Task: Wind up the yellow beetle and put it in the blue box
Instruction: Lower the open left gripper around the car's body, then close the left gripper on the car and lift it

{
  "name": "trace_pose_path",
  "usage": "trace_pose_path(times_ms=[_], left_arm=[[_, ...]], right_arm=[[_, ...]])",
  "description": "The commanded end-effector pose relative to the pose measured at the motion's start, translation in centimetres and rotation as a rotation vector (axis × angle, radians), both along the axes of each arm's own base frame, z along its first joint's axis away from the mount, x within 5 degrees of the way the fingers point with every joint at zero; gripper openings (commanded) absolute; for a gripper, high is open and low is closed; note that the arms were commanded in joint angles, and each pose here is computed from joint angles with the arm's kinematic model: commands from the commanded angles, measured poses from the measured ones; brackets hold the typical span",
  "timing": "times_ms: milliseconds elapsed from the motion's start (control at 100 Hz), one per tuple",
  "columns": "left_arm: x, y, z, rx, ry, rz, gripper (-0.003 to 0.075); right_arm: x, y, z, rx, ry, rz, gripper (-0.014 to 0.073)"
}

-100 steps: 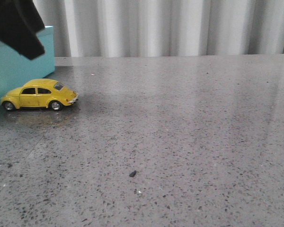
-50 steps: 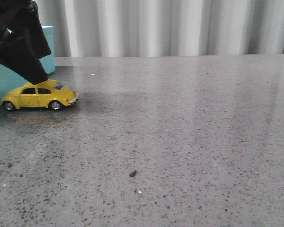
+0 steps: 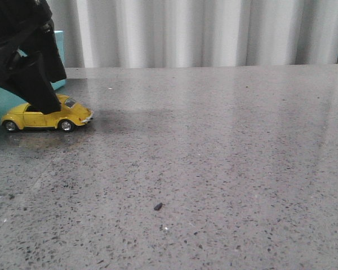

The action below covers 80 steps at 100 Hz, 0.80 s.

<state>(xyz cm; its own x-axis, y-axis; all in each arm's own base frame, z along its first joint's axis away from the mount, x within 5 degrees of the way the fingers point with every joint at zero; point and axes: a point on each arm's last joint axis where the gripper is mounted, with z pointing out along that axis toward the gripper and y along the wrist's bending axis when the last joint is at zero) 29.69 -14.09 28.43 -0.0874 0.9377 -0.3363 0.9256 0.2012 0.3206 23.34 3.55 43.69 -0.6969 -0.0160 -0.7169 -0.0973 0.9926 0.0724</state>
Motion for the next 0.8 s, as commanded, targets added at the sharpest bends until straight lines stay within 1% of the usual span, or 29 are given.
trace_pose_path(times_ms=[0,240,460,650,790], left_arm=[[0.2,-0.2,2.1,-0.031,-0.096,-0.003,0.0472],[0.7,-0.3,1.2,-0.008,-0.076,-0.007,0.0472],[0.8,-0.4,1.0,-0.011,-0.073,-0.005,0.0472],[1.3,-0.6,-0.2,0.006,-0.044,-0.006,0.0472],[1.3,-0.6,-0.2,0.006,-0.044,-0.006,0.0472]], right_arm=[[-0.7,-0.1,1.8,0.005,-0.109,0.011,-0.0061],[-0.7,-0.1,1.8,0.004,-0.110,0.012,-0.0061],[-0.7,-0.1,1.8,0.002,-0.105,0.013,-0.0061],[-0.7,-0.1,1.7,0.000,-0.104,0.015,-0.0061],[-0.8,-0.1,1.7,0.000,-0.103,0.015,-0.0061]])
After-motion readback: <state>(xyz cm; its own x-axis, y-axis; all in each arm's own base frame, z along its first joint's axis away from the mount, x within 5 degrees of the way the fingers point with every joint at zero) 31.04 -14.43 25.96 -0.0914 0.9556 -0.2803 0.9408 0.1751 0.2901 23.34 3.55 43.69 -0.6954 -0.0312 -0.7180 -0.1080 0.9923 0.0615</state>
